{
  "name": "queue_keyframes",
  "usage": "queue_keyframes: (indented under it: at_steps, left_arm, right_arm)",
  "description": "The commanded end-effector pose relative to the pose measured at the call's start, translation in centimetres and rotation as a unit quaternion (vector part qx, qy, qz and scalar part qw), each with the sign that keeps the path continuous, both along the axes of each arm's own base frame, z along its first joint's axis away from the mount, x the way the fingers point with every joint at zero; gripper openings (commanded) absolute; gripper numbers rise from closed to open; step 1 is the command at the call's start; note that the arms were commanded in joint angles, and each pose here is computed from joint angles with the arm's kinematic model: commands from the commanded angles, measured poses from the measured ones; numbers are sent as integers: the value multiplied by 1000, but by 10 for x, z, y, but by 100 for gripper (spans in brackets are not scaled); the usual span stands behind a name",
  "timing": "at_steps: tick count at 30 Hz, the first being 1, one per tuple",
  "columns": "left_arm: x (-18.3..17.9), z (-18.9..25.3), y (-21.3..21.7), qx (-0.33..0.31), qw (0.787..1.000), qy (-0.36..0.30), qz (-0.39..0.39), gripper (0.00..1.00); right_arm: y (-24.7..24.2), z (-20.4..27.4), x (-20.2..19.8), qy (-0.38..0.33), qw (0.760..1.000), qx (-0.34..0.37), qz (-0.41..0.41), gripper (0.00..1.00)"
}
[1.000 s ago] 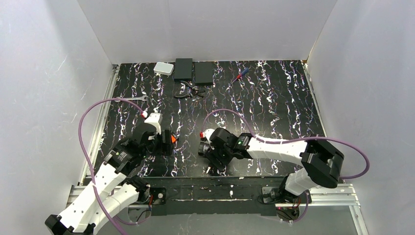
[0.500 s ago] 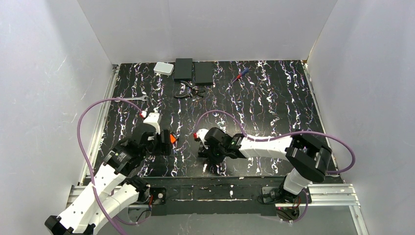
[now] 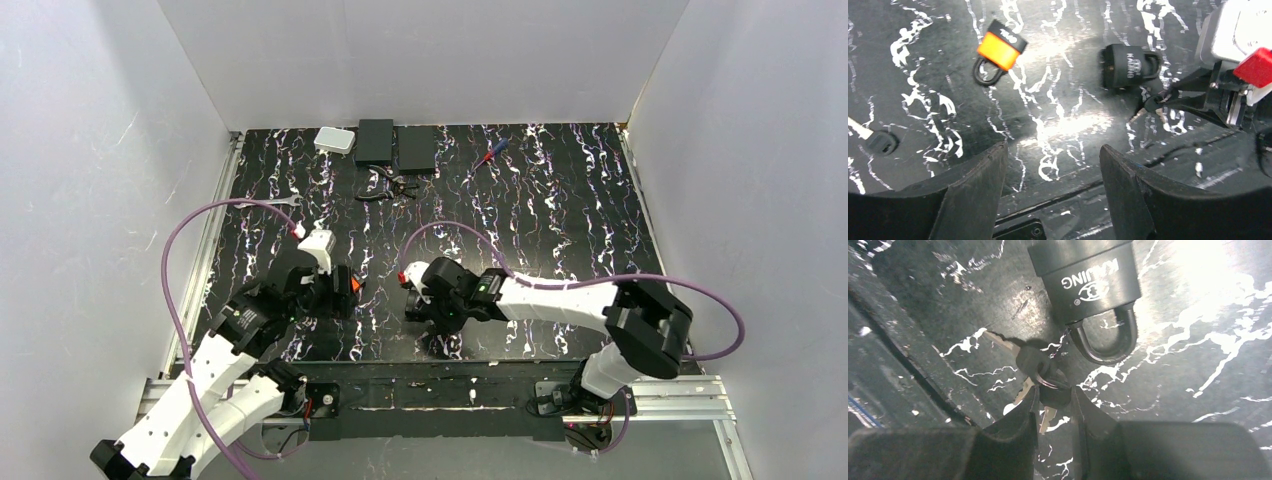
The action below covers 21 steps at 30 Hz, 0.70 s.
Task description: Unlock with the key
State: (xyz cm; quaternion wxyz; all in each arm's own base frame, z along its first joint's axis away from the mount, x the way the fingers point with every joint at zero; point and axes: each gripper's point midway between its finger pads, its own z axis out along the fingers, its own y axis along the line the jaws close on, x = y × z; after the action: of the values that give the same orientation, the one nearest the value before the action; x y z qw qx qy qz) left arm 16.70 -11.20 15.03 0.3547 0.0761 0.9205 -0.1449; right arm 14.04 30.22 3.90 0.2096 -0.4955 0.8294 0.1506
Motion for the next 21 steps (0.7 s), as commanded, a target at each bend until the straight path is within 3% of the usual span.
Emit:
queue_keyframes:
  at_steps: [1,5,13,21]
  left_arm:
    - [-6,29,-24,-53,997,-4,-52,64]
    - [-10,44,-47,-93,990,-1,-107,62]
    - [-27,86,-98,-175,952,30,-250,57]
    - [-18,119,-121,-228,940,62,-245,55]
  right_arm:
    - [15,57,13,-46,997,56,2,1]
    - [17,72,15,-56,996,66,5,1]
    - [30,135,24,-118,983,139,35,1]
    - [35,212,23,-205,945,246,72,1]
